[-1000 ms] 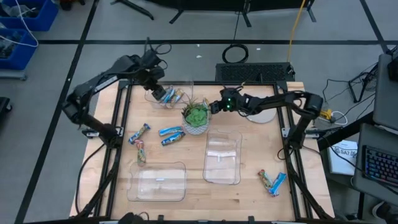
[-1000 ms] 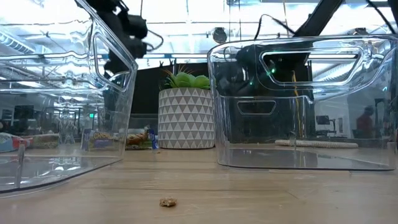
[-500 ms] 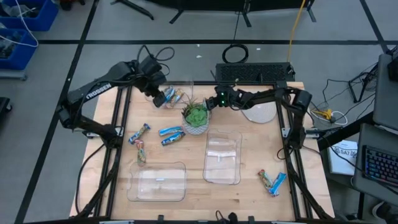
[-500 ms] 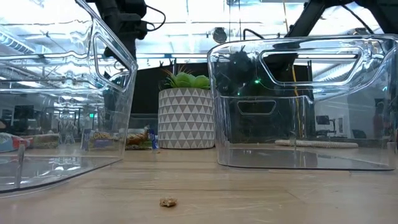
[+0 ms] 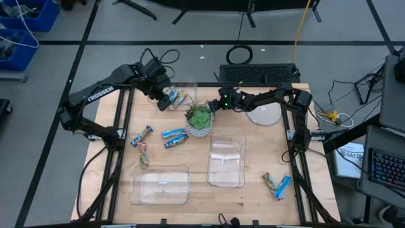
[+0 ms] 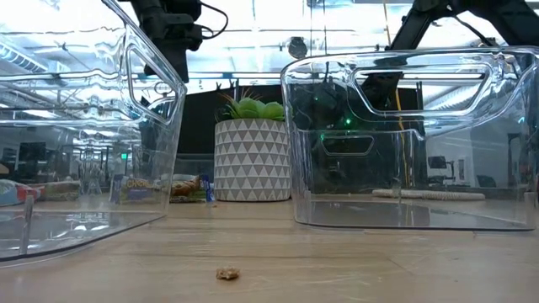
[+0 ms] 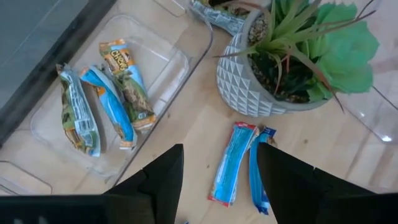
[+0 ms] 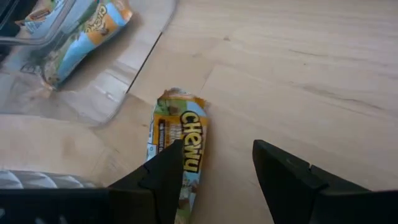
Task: Pick and place Granola Bars by type
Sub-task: Put the yellow granola bar into the top transparent bin
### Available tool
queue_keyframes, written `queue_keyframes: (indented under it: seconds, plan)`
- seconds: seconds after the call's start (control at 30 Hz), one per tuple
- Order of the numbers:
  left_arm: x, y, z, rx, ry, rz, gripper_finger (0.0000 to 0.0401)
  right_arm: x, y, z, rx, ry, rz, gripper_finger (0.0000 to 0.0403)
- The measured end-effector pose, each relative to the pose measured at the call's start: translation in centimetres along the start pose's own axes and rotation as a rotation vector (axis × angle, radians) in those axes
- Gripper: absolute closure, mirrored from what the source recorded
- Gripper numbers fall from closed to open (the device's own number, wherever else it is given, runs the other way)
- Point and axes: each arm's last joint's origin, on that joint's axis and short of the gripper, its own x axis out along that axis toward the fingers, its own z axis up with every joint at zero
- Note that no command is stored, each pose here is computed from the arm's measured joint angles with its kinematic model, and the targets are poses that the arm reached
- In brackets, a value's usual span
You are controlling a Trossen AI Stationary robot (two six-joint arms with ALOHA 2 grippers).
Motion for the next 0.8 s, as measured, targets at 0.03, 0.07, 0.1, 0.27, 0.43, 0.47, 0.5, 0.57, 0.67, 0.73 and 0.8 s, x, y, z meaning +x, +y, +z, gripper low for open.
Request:
queue_keyframes:
  seconds: [0.03, 0.07, 0.1, 0.27, 0.43, 0.47, 0.5, 0.57, 0.67, 0.73, 0.8]
  plan:
    - [0.0, 0.0, 0.0, 0.003, -0.004, 0.0, 0.0194, -0.1, 0.1, 0.0, -0.002, -0.001, 0.004, 0.0225]
    - [0.0, 0.0, 0.1, 0.005, -0.01, 0.0, 0.0194, -0.2, 0.2, 0.1, -0.004, 0.004, 0.012, 0.0228]
    - [0.0, 0.0, 0.2, 0.008, -0.018, -0.001, 0.0194, -0.2, 0.3, 0.1, -0.01, 0.012, 0.024, 0.0231]
    - [0.0, 0.0, 0.3, 0.009, -0.026, 0.0, 0.0194, -0.2, 1.2, 0.9, -0.04, 0.031, 0.082, 0.0238]
    - [0.0, 0.0, 0.2, 0.006, -0.025, 0.0, 0.0194, -0.3, 1.6, 1.3, -0.03, 0.038, 0.112, 0.0238]
    - [0.0, 0.0, 0.2, 0.007, -0.025, 0.0, 0.0194, -0.3, 1.6, 1.2, -0.018, 0.054, 0.113, 0.0238]
    - [0.0, 0.0, 0.2, 0.006, -0.025, 0.0, 0.0194, -0.3, 1.6, 1.1, -0.013, 0.073, 0.117, 0.0238]
    - [0.0, 0.0, 0.2, 0.006, -0.025, 0.001, 0.0194, -0.3, 1.5, 0.8, -0.016, 0.112, 0.119, 0.0238]
    - [0.0, 0.0, 0.2, 0.003, -0.025, 0.006, 0.0194, -0.4, 1.3, 0.4, -0.029, 0.171, 0.115, 0.0238]
    - [0.0, 0.0, 0.2, 0.003, -0.025, 0.007, 0.0194, -0.5, 1.3, 0.3, -0.029, 0.203, 0.124, 0.0238]
    - [0.0, 0.0, 0.2, 0.003, -0.025, 0.008, 0.0194, -0.8, 1.4, 0.2, -0.042, 0.22, 0.131, 0.0238]
